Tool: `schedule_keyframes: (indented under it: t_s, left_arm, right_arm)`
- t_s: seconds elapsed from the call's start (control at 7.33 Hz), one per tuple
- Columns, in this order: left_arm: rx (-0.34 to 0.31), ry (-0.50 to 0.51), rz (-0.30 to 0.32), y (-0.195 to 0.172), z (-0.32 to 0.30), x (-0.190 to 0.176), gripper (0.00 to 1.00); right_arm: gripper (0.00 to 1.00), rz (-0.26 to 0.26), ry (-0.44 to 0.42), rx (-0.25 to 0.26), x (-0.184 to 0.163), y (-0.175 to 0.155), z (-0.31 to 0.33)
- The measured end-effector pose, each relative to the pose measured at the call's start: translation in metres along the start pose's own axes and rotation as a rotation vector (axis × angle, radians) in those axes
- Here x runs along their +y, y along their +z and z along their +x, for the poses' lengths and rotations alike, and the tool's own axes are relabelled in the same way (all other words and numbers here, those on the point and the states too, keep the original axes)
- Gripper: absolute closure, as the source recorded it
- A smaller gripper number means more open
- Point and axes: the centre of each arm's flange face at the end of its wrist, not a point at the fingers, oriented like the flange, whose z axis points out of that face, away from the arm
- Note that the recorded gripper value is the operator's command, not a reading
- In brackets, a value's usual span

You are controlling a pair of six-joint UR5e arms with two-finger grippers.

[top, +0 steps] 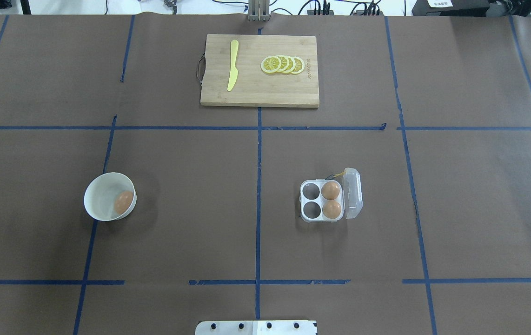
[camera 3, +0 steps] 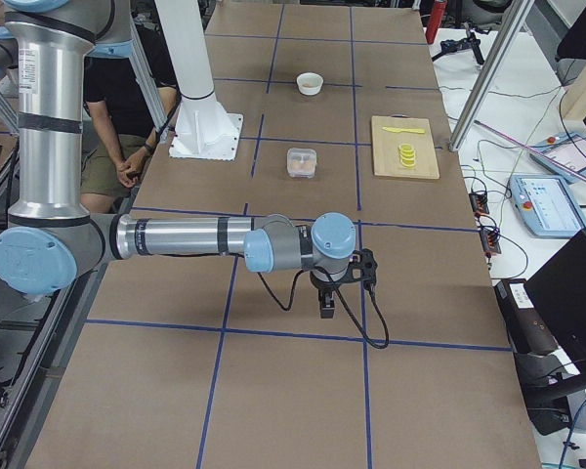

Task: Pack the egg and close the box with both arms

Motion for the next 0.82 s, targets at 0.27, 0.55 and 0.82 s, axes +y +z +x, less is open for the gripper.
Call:
schedule_keyframes:
  t_s: [0.27, 0.55, 0.82]
  left_arm:
    - [0.001, 0.023, -0.003, -0.001, 0.002, -0.002, 0.00]
    - [-0.001, 0.034, -0.001, -0.007, 0.004, -0.003, 0.00]
    - [0.001, 0.040, 0.006, -0.009, 0.007, -0.005, 0.00]
  right_arm:
    - [0.00, -0.013, -0.031, 0.006, 0.001, 0.005, -0.013]
    - [0.00, -0.030, -0.079, 0.008, -0.001, 0.014, -0.028]
    - [0.00, -0.044, -0.118, 0.017, 0.002, 0.020, -0.032]
